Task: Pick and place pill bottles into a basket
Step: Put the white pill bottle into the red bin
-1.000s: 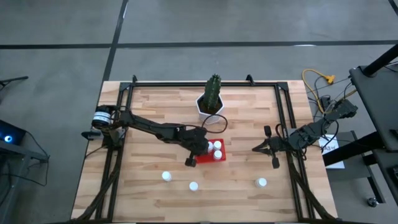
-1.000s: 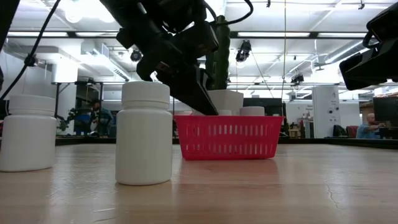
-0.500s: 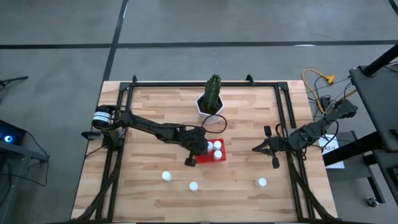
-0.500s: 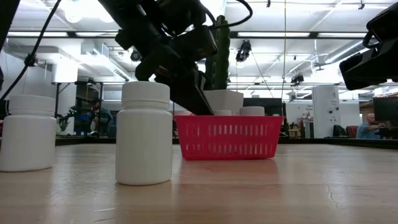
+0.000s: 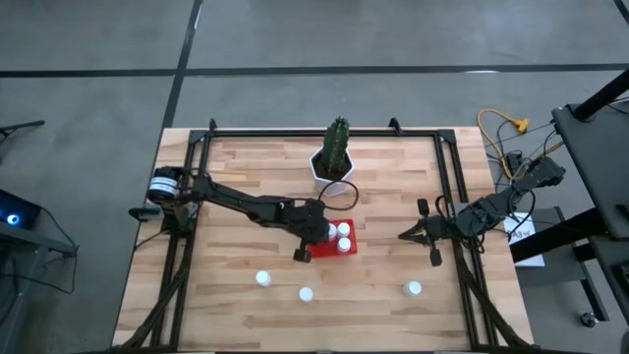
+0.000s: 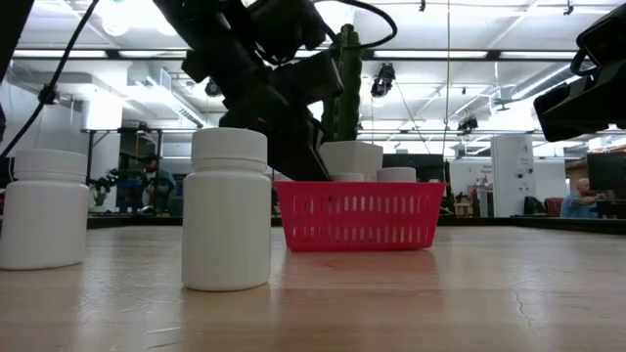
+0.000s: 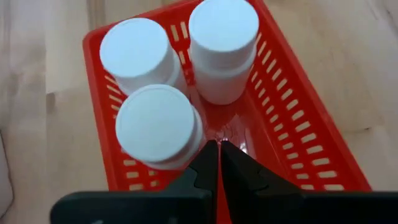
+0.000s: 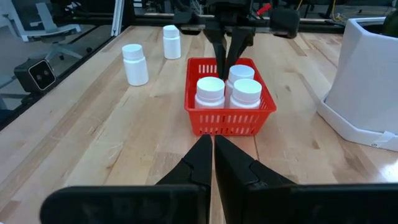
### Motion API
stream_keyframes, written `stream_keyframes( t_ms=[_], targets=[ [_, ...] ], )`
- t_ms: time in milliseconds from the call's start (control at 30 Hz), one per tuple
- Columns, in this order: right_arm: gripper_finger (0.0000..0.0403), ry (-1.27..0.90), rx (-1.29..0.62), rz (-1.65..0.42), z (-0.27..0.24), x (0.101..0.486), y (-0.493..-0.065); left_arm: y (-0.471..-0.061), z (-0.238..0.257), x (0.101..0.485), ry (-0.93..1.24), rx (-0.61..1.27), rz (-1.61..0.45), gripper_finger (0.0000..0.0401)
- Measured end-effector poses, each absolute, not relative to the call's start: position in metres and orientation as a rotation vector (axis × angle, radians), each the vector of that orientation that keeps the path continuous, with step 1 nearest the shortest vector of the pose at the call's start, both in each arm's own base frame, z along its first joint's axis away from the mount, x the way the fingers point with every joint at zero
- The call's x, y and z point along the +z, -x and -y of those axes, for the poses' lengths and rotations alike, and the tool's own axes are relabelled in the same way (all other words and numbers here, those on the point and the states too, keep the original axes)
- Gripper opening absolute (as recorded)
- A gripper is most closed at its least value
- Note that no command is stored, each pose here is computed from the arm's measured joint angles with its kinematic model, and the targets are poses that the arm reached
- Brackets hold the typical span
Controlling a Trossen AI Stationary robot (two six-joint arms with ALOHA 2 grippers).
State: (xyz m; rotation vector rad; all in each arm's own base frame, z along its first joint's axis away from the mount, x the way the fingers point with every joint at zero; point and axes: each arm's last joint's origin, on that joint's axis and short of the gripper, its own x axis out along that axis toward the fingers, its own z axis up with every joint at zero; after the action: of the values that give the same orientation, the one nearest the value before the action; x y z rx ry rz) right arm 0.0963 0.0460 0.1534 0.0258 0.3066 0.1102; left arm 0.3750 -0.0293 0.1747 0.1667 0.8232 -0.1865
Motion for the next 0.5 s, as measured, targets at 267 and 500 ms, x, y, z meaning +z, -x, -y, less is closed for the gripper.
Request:
stream_keyframes(
  t_ms=[267, 500],
  targets=[
    [0.0008, -0.025, 0.11, -0.306, -0.046, 0.1535, -0.0962, -0.3765, 0.0285, 0.1678, -0.183, -0.146, -0.844, 0.0002],
    [0.0008, -0.025, 0.11, -0.307, -0.046, 0.1534, -0.0963, -0.377, 0.0274, 0.1683, -0.194, -0.12, -0.843, 0.0002]
  ],
)
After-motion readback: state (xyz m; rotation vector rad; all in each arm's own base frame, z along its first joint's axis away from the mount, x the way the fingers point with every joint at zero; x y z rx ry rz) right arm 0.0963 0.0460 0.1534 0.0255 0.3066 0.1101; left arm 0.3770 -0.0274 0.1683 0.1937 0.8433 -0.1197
